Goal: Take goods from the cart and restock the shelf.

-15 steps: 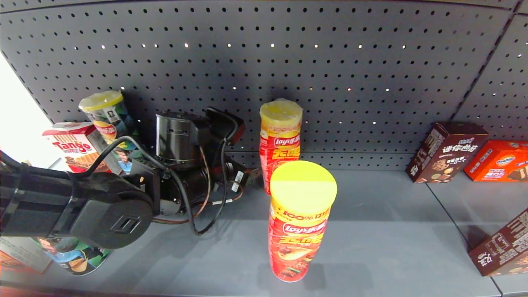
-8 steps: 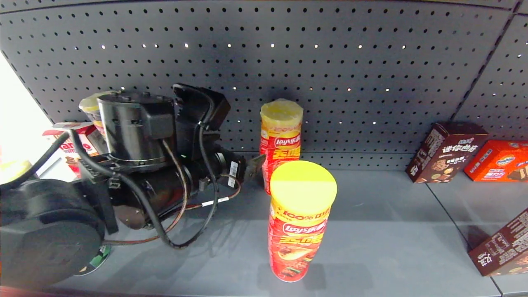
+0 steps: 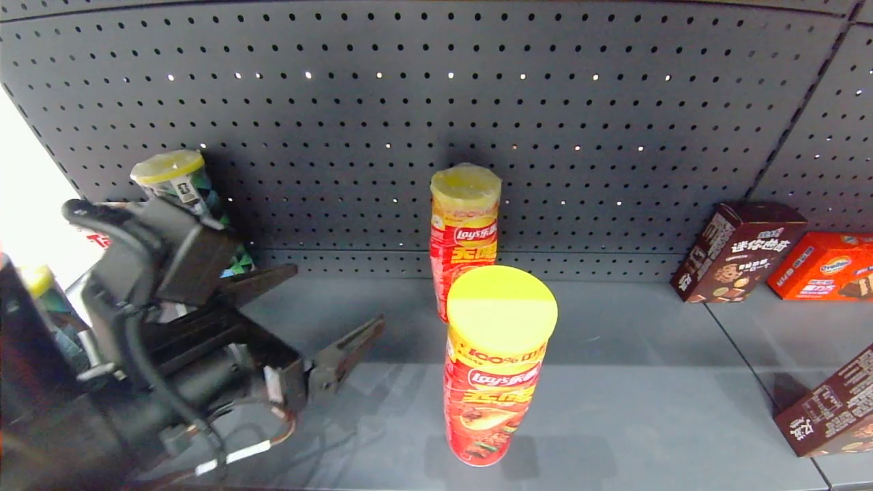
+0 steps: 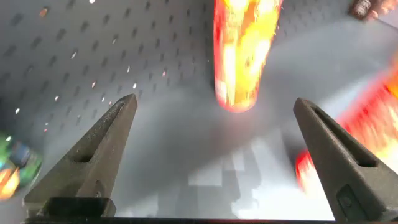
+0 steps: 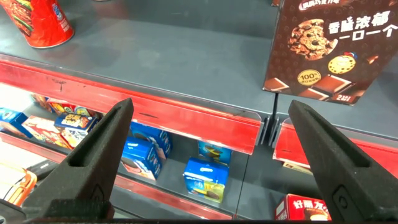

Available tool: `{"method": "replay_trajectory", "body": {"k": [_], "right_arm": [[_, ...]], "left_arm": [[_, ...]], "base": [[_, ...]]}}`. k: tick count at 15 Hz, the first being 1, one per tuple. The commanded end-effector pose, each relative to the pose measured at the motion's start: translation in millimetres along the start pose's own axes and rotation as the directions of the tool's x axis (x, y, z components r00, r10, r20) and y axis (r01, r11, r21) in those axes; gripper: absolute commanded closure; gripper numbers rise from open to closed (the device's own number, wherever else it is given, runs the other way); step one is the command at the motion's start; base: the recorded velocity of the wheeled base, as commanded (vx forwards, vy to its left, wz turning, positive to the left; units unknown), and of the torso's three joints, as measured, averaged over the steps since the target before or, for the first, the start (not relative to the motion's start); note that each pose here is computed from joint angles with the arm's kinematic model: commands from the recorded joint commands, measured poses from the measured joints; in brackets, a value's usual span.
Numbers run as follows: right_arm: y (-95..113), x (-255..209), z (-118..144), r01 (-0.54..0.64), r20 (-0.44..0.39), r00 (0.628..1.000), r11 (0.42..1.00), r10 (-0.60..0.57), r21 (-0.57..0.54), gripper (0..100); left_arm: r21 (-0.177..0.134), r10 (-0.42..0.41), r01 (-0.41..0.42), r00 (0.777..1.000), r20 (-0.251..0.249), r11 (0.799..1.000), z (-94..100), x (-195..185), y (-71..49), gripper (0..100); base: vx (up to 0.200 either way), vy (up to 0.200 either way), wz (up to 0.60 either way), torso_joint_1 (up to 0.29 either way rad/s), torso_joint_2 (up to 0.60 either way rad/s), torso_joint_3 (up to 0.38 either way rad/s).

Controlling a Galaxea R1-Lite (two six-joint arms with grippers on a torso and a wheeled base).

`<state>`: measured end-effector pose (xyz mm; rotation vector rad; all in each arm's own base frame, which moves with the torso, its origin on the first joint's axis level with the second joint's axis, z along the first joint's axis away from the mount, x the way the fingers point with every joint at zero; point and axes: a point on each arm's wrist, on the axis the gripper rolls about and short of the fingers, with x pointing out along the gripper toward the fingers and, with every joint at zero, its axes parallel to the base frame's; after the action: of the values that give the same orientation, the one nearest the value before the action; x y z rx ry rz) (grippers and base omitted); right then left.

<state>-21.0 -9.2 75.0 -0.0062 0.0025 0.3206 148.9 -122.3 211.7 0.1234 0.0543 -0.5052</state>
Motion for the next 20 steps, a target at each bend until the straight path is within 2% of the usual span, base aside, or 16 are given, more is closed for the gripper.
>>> {"method": "replay_trajectory", "body": {"k": [1,2,3,4,7,10,11,14,15,19,20], "right_arm": [[0,0,0,0.000,-0.001,1.000,1.000,0.000,-0.001,0],[0,0,0,-0.002,-0.001,1.000,1.000,0.002,-0.001,0],[0,0,0,0.000,-0.001,1.000,1.000,0.000,-0.001,0],[0,0,0,0.000,-0.001,1.000,1.000,0.000,-0.001,0],[0,0,0,-0.002,-0.001,1.000,1.000,0.002,-0.001,0],[0,0,0,0.000,-0.001,1.000,1.000,0.000,-0.001,0],[0,0,0,-0.002,-0.001,1.000,1.000,0.002,-0.001,0],[0,0,0,0.000,-0.001,1.000,1.000,0.000,-0.001,0],[0,0,0,0.000,-0.001,1.000,1.000,0.000,-0.001,0],[0,0,0,0.000,-0.001,1.000,1.000,0.000,-0.001,0],[0,0,0,-0.002,-0.001,1.000,1.000,0.002,-0.001,0]], "left_arm": [[-0.014,-0.031,0.033,0.993,0.113,0.999,-10.7,-69,8.5,0],[-0.020,-0.053,0.057,0.987,0.150,0.998,-13.5,-84,9.4,0],[-0.021,-0.062,0.067,0.985,0.161,0.998,-15.1,-90,9.7,0],[-0.024,-0.064,0.069,0.981,0.185,0.997,-26.0,-108,14.1,0],[0.014,-0.078,0.077,0.975,0.207,0.997,-55.2,-136,21.5,0],[0.029,-0.052,0.047,0.972,0.230,0.998,-86.5,-156,24.6,0],[0.034,-0.050,0.043,0.970,0.240,0.999,-88.0,-159,24.8,0],[0.042,0.018,-0.026,0.983,0.182,0.999,-104.8,-171,22.0,0],[0.043,0.055,-0.063,0.984,0.167,0.997,-114.3,-179,17.2,0],[0.037,0.169,-0.176,0.975,0.145,0.984,-138.7,-193,3.9,0],[0.036,0.168,-0.174,0.979,0.117,0.984,-144.2,-193,2.6,0]], "base": [[0.000,0.000,0.00,0.000,0.00,0.000],[0.000,0.000,0.00,0.000,0.00,0.000],[0.000,0.000,0.00,0.000,0.00,0.000],[0.000,0.000,0.00,0.000,0.00,0.000],[0.000,0.000,0.00,0.000,0.00,0.000],[0.000,0.000,0.00,0.000,0.00,0.000],[0.000,0.000,0.00,0.000,0.00,0.000],[0.000,0.000,0.00,0.000,0.00,0.000],[0.000,0.000,0.00,0.000,0.00,0.000],[0.000,0.000,0.00,0.000,0.00,0.000],[0.000,0.000,0.00,0.000,0.00,0.000]]}}
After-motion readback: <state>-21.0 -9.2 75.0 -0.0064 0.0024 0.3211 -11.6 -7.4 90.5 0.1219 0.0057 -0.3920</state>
